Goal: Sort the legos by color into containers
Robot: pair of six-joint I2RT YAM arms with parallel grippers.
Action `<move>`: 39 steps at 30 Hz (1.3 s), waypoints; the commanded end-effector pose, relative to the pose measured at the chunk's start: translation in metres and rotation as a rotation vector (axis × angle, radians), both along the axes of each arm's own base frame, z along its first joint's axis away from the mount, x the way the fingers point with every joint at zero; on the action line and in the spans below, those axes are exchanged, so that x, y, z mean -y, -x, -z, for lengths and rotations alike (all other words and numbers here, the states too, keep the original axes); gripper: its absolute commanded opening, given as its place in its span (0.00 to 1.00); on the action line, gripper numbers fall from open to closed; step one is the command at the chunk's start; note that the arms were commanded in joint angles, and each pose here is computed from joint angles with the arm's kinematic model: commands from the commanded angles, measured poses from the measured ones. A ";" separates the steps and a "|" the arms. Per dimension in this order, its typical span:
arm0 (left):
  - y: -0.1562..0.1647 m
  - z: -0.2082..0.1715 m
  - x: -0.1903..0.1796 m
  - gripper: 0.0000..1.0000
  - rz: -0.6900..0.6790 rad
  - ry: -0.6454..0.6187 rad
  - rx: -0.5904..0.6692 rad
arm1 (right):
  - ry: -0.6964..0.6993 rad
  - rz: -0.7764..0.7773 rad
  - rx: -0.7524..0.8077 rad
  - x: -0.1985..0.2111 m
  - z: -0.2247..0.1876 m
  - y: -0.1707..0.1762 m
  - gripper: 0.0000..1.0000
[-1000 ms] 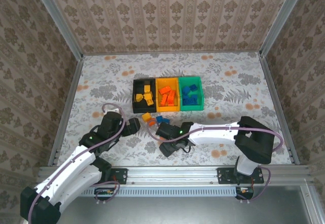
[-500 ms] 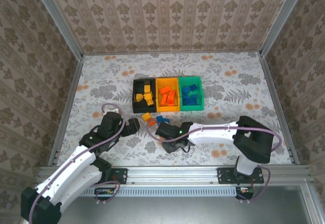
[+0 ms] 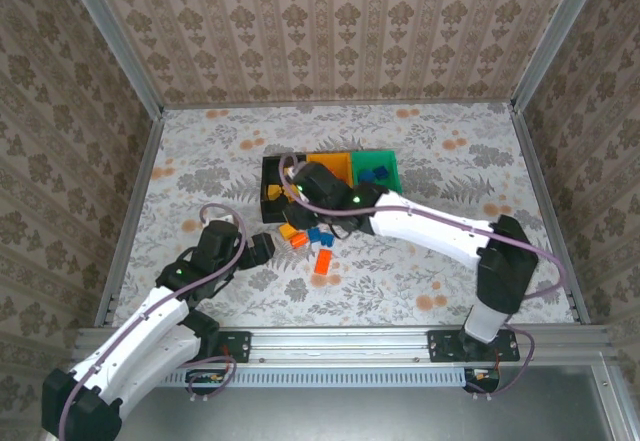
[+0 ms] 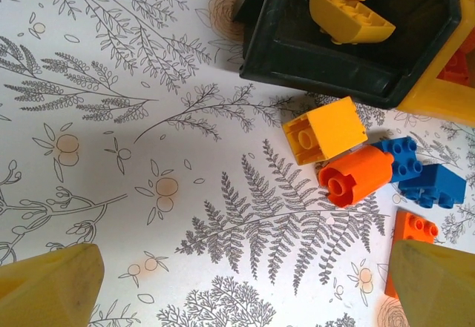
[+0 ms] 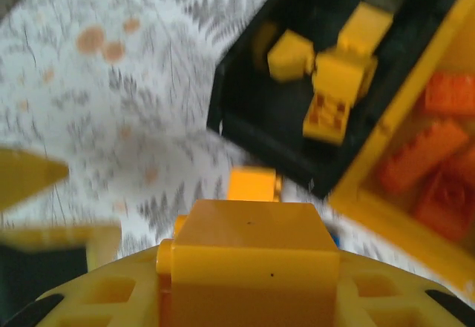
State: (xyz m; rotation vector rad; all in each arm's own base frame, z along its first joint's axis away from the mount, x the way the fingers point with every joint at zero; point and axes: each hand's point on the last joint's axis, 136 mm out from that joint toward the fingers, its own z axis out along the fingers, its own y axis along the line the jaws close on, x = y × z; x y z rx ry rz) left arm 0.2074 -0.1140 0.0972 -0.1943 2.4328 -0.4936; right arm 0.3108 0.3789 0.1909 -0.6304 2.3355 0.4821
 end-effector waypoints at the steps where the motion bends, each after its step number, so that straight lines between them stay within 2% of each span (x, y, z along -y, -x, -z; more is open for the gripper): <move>1: 0.005 0.007 -0.003 1.00 -0.017 0.015 -0.028 | 0.035 0.030 -0.007 -0.014 0.019 -0.034 0.38; 5: 0.007 0.008 -0.003 1.00 -0.015 0.021 -0.034 | 0.046 0.099 -0.004 -0.027 0.034 -0.077 0.39; 12: 0.009 0.010 -0.003 1.00 -0.006 0.019 -0.041 | 0.075 0.139 -0.007 -0.042 0.059 -0.113 0.44; 17: 0.009 0.007 -0.002 1.00 0.001 0.021 -0.036 | 0.032 0.118 0.014 -0.053 0.049 -0.119 0.66; 23: 0.006 0.002 0.003 1.00 0.028 0.028 -0.021 | -0.021 0.124 0.040 -0.049 0.019 -0.113 0.77; 27: 0.003 -0.003 0.018 0.98 0.104 0.044 -0.018 | -0.075 0.167 0.039 -0.030 0.003 -0.099 0.79; 32: 0.000 0.001 0.053 0.95 0.230 0.017 -0.051 | -0.105 0.262 0.007 0.021 0.008 -0.079 0.80; 39: 0.010 0.021 0.122 0.91 0.453 -0.200 -0.058 | -0.093 0.366 -0.019 0.102 0.022 -0.047 0.81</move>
